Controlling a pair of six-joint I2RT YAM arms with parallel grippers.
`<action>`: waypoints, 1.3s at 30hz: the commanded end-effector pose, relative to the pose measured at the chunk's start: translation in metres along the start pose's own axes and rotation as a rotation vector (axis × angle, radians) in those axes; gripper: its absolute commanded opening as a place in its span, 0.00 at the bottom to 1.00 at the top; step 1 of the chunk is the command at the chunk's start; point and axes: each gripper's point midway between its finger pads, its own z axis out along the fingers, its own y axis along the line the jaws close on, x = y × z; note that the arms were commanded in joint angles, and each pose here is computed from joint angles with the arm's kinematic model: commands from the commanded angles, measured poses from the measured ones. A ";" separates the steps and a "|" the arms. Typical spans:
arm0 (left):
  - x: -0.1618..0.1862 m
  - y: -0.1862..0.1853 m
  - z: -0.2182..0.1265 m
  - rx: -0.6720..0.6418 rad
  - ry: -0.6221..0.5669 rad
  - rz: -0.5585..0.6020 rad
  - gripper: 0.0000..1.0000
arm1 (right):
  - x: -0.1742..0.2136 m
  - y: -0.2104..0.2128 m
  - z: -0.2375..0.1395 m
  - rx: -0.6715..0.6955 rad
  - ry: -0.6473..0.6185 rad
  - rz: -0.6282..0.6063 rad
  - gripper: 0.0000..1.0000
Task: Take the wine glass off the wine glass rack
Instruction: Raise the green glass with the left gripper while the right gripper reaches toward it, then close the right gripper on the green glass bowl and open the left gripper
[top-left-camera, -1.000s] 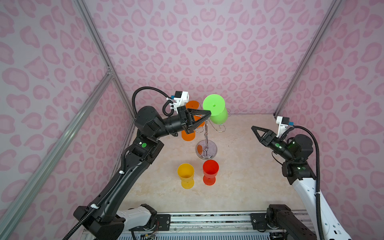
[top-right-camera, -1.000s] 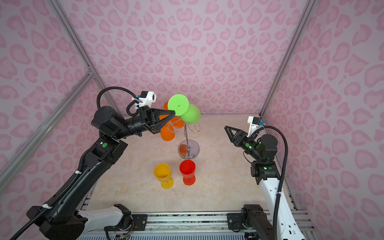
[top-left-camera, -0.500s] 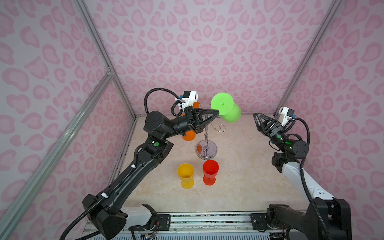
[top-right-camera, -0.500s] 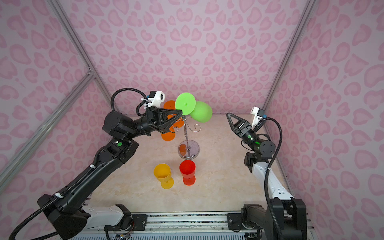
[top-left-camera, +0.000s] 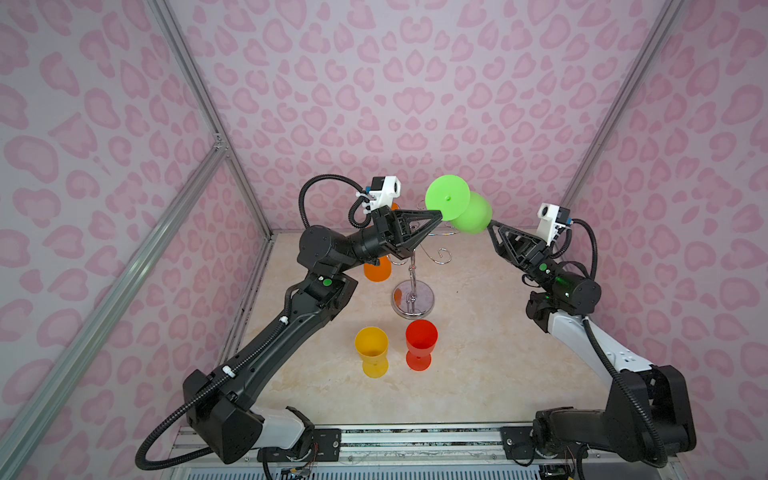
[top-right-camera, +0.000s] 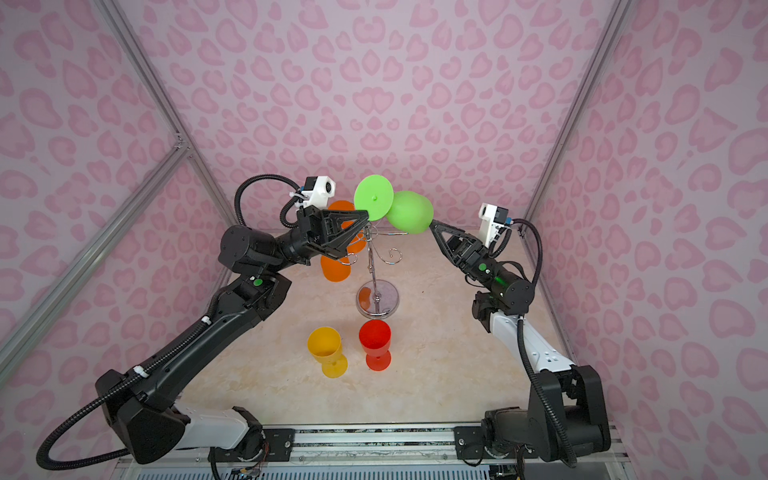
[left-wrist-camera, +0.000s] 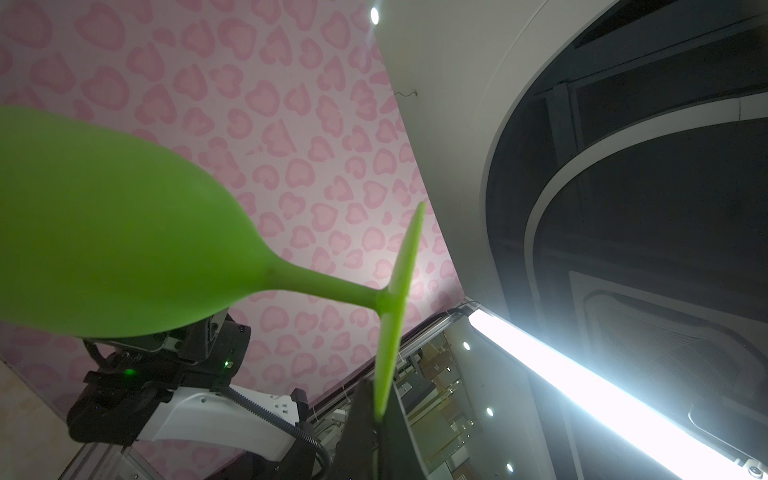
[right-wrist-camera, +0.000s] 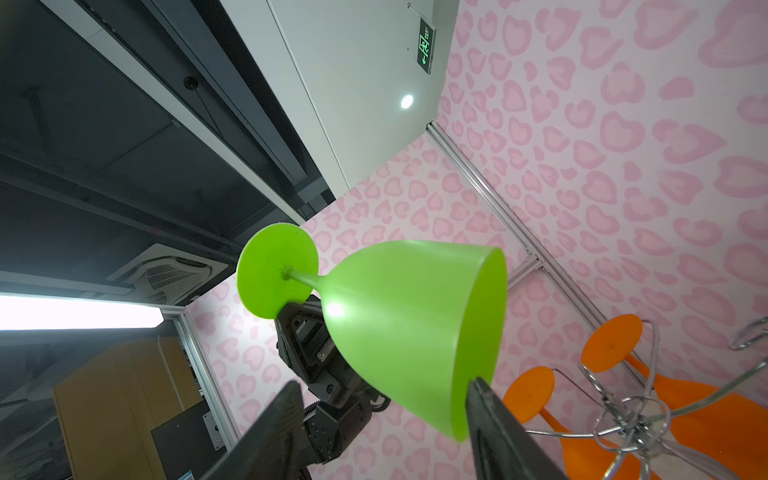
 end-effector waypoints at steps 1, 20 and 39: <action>0.000 -0.017 0.002 0.070 0.006 0.040 0.02 | 0.004 0.006 0.003 -0.032 0.017 -0.027 0.63; -0.006 -0.008 0.008 0.110 0.012 -0.012 0.02 | 0.016 0.018 0.015 -0.083 0.071 -0.092 0.47; -0.006 -0.013 0.005 0.155 0.007 -0.018 0.04 | 0.021 0.046 0.003 -0.107 0.021 -0.227 0.14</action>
